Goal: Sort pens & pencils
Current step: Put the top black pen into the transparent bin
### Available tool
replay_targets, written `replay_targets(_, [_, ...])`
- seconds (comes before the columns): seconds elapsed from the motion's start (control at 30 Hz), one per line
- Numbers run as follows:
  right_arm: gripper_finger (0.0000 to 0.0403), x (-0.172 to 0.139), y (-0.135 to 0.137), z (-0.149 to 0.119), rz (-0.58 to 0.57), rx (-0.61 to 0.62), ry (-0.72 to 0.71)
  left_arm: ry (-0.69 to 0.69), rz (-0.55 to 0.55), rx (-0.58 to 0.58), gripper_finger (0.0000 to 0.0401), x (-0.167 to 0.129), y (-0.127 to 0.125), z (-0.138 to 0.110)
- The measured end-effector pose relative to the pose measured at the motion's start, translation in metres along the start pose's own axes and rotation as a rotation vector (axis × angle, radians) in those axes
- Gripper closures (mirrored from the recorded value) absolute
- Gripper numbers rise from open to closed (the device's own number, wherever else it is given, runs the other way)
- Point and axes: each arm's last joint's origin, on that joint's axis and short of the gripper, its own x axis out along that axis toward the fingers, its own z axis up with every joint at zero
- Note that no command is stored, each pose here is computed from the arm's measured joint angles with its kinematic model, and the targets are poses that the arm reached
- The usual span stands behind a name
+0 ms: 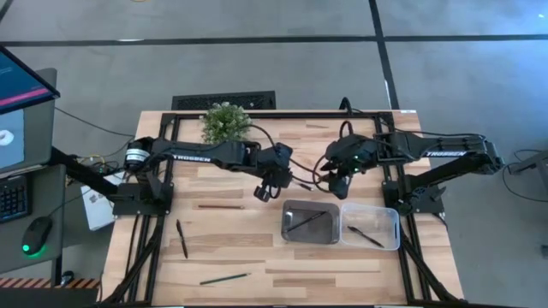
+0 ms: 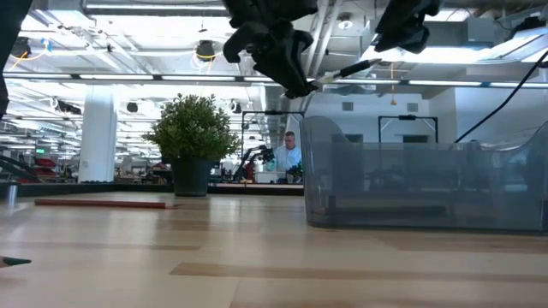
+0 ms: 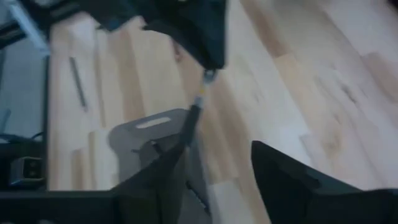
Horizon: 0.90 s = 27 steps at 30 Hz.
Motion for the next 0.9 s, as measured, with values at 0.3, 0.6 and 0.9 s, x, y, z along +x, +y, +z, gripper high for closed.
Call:
replay_targets(0.3, [0.0154,0.002,0.007,0.000,0.022,-0.021,-0.011,-0.018,0.136,0.155,0.0358,-0.001,0.004,0.009])
replay_targets(0.6, [0.0154,0.002,0.011,0.003,0.038,-0.031,-0.042,-0.049,0.236,0.250,0.0358,-0.003,0.003,0.021])
replay_targets(0.9, [0.0154,0.002,0.011,0.003,0.041,-0.006,-0.047,-0.031,0.340,0.306,0.0358,-0.006,0.001,0.030])
